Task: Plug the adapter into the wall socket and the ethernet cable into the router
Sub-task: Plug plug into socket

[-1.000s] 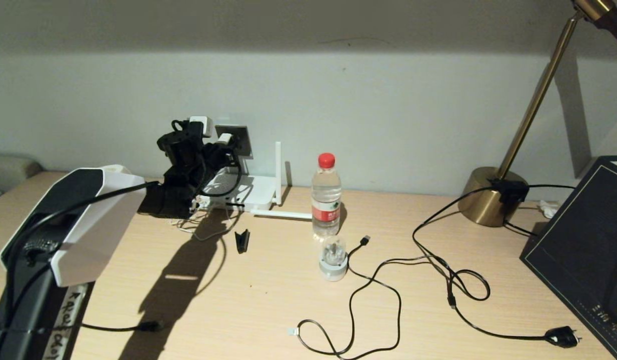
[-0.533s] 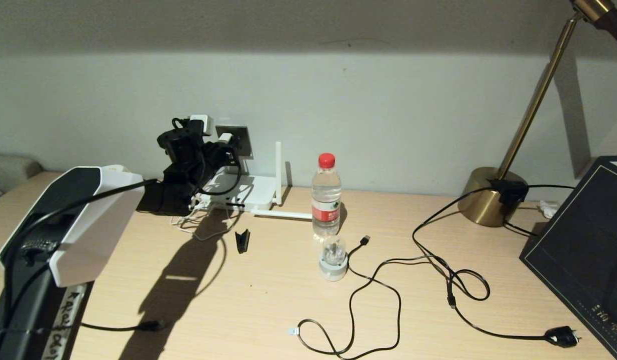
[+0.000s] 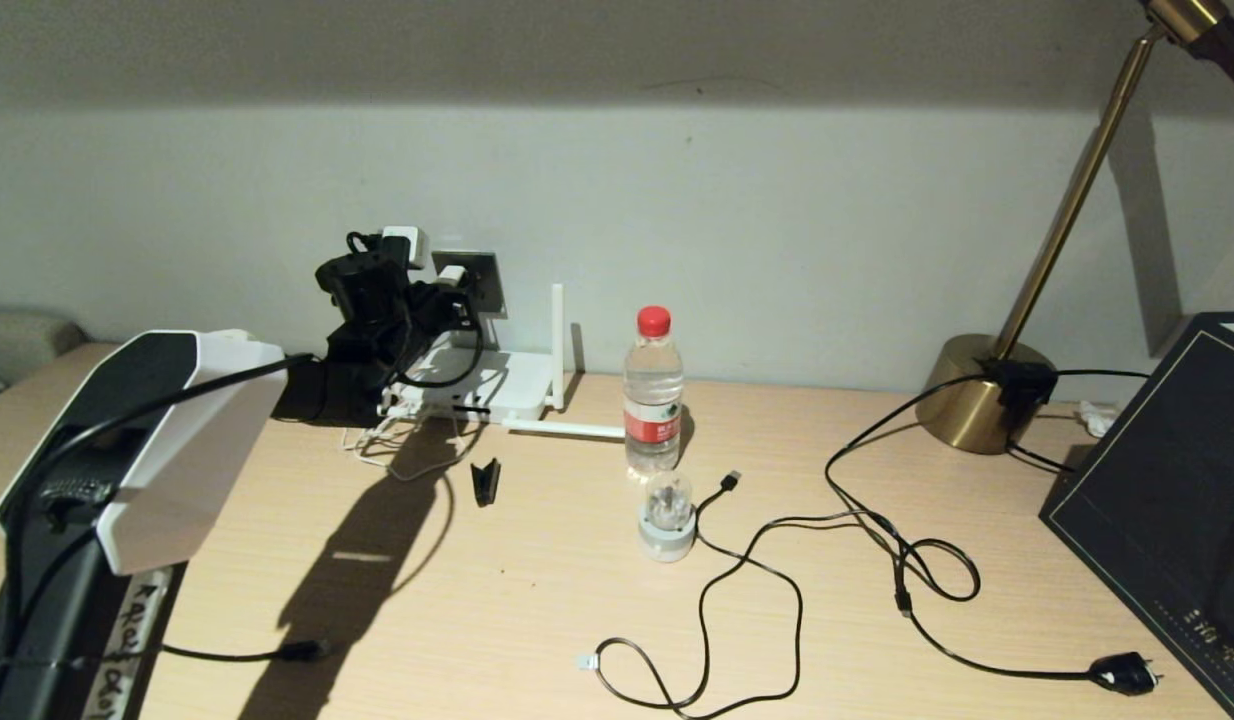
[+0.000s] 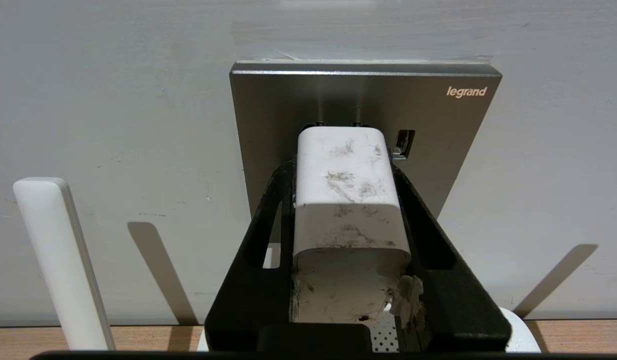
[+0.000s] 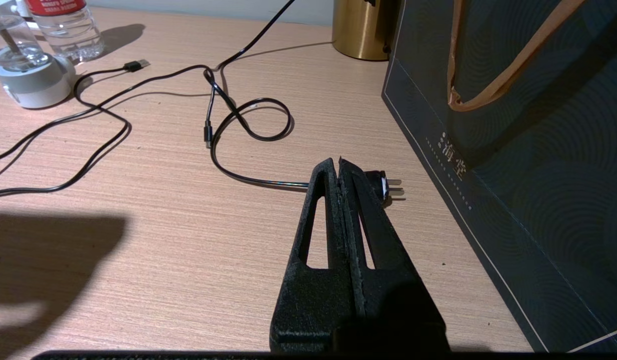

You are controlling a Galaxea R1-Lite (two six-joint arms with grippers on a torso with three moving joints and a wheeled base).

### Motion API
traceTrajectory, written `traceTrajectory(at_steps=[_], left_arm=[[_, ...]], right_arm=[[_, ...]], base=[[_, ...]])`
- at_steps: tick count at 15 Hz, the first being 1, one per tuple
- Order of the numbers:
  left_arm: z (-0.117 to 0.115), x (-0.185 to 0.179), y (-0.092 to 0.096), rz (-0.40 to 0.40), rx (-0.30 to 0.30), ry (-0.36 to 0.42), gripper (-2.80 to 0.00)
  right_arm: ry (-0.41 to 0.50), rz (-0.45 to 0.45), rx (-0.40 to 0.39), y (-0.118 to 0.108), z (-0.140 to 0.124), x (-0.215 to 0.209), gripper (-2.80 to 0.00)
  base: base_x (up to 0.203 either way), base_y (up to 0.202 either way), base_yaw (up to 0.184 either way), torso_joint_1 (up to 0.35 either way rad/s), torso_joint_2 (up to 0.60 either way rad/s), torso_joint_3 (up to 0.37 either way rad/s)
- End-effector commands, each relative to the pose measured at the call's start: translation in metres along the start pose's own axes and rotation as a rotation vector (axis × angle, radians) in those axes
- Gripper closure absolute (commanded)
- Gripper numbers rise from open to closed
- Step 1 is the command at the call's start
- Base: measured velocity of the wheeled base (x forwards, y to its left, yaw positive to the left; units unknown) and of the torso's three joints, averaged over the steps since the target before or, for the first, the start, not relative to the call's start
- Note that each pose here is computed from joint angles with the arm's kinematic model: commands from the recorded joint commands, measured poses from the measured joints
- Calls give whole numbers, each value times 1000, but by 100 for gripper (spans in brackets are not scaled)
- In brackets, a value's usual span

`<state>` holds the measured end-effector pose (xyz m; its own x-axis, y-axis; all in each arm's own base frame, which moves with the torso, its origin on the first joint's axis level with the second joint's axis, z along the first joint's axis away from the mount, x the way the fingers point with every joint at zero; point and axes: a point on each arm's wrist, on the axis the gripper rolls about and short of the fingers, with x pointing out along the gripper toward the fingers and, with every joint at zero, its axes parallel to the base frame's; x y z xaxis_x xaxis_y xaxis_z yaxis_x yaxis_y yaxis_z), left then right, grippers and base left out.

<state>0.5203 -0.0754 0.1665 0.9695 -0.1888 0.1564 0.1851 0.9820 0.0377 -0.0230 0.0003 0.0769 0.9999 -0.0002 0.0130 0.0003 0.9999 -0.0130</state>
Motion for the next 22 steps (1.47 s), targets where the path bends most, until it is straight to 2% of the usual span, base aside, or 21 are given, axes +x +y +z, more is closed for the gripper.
traceTrajectory(at_steps=[1, 6, 22], left_arm=[[-4, 2, 0, -2, 1, -4, 0], [-8, 2, 0, -2, 0, 13, 0], [12, -2, -1, -4, -1, 30, 0]], right_arm=[[1, 0, 0, 0, 0, 0, 0], [1, 0, -1, 0, 0, 0, 0], [1, 0, -1, 0, 0, 0, 0]], base=[[0, 0, 0, 0, 0, 0], [0, 0, 0, 0, 0, 0], [0, 0, 0, 0, 0, 0]])
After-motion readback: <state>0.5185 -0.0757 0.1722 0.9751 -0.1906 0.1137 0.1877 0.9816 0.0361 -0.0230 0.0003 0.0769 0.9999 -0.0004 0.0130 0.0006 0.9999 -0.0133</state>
